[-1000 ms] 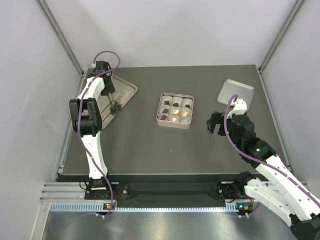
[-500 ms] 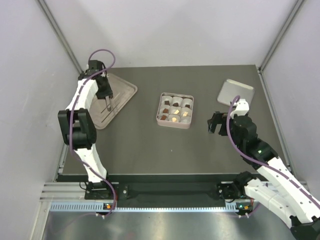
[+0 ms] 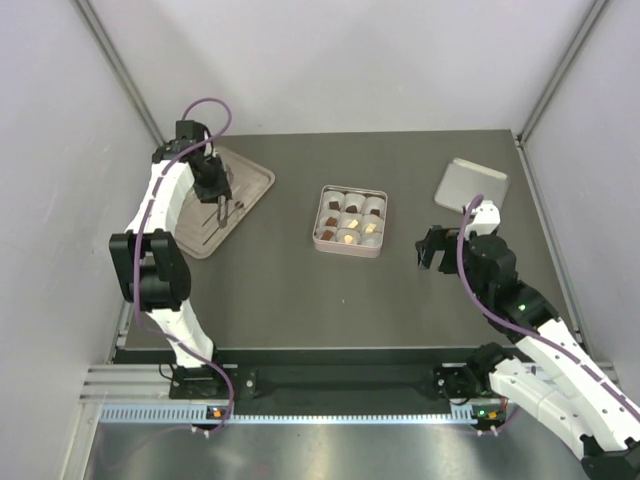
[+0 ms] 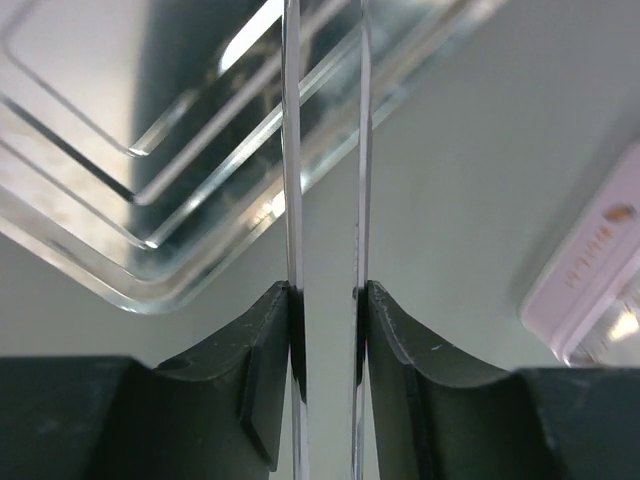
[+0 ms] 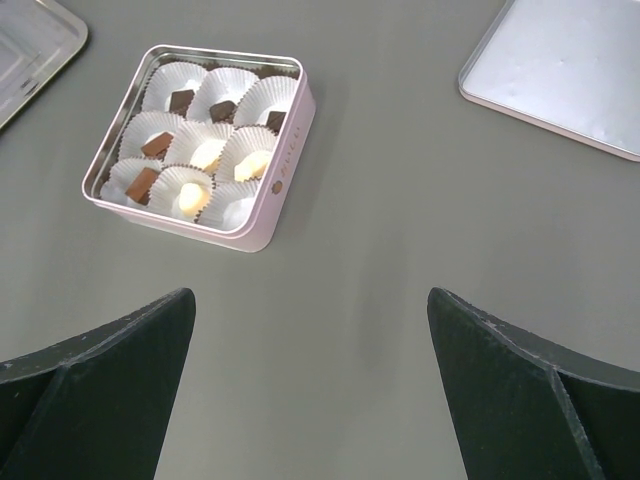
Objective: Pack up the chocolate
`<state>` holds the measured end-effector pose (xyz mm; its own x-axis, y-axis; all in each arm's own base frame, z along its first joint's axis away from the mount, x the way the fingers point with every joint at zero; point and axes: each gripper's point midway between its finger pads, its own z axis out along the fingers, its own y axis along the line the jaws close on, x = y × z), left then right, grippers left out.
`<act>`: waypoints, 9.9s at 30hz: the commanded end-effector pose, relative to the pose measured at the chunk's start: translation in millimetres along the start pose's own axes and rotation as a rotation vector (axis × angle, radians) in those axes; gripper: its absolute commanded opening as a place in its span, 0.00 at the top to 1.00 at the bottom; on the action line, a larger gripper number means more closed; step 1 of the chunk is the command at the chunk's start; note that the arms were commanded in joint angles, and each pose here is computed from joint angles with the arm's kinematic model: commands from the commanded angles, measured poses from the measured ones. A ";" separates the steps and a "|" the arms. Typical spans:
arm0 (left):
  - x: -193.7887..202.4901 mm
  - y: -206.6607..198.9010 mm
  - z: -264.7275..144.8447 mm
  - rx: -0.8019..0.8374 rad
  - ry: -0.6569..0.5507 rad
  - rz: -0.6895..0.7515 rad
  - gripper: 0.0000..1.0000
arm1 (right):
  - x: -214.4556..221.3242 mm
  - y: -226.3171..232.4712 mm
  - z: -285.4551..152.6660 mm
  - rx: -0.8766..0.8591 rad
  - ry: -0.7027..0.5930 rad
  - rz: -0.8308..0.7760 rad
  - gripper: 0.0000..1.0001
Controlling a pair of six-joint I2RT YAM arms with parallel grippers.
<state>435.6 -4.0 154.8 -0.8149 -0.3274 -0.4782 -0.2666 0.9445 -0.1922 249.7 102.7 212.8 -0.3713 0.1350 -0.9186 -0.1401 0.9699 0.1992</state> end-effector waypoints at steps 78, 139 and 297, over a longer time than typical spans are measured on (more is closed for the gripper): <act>249.6 -261.8 -58.8 0.476 0.205 0.609 0.60 | -36.4 -9.9 -36.1 0.047 -0.065 0.066 0.00; 91.5 -117.1 -73.7 0.145 -0.236 0.285 0.53 | -28.7 -0.7 -45.1 -0.021 -0.044 0.096 0.00; 26.0 -191.7 -338.6 1.754 -0.614 0.071 0.08 | -319.5 263.2 -99.0 -1.318 -0.185 0.616 1.00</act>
<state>324.8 -189.0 422.3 -0.4787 -0.6181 -0.6236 0.7204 0.1294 -0.6814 279.5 298.2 553.1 -0.5738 0.5609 -0.5968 -0.6971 0.0481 0.7154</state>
